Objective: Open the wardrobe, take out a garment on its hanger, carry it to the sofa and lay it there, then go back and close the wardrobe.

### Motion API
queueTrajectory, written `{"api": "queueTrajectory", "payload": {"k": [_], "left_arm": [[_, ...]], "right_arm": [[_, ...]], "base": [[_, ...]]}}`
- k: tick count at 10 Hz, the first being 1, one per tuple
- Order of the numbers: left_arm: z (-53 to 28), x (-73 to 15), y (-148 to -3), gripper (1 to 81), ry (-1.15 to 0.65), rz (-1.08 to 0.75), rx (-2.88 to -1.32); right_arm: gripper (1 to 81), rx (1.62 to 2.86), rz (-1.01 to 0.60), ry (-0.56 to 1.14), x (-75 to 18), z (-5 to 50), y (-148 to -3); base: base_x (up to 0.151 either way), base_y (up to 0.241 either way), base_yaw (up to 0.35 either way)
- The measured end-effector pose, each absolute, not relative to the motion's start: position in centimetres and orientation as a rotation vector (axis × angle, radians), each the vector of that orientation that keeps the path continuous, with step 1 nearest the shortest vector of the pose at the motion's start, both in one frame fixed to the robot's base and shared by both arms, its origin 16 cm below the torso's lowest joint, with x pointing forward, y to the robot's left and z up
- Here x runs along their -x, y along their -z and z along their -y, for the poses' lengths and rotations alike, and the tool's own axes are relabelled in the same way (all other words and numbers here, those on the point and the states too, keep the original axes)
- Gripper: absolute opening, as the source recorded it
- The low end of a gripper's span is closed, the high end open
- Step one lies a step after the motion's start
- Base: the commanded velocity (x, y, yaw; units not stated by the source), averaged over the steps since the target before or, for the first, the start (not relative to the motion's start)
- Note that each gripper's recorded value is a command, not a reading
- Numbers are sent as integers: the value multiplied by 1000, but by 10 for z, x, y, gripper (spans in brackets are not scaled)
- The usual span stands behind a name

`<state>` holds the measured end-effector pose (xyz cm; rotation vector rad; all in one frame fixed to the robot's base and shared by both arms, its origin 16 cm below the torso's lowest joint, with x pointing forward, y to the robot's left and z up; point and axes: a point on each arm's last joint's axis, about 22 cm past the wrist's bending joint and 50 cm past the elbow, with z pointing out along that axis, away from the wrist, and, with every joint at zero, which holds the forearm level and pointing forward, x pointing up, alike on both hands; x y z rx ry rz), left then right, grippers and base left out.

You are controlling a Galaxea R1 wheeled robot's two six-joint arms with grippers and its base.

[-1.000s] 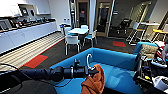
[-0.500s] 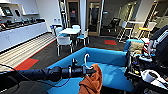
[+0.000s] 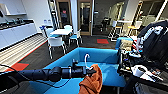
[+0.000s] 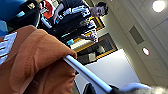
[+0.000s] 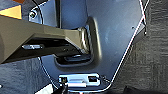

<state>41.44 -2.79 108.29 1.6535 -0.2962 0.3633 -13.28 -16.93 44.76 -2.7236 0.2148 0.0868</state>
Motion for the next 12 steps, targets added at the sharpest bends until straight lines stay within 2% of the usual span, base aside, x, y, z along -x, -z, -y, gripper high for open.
{"api": "queueTrajectory", "payload": {"k": [3,10,12], "left_arm": [[28,-415,-1083,10,-364,297,-1654],[26,-411,-1071,10,-367,305,-1666],[26,-408,-1071,10,-368,306,-1667]], "right_arm": [[811,2723,-216,-86,133,169,-448],[811,2721,-214,-83,130,167,-447],[811,2721,-214,-89,135,167,-448]], "base": [[0,0,-179],[12,0,0],[77,0,0]]}}
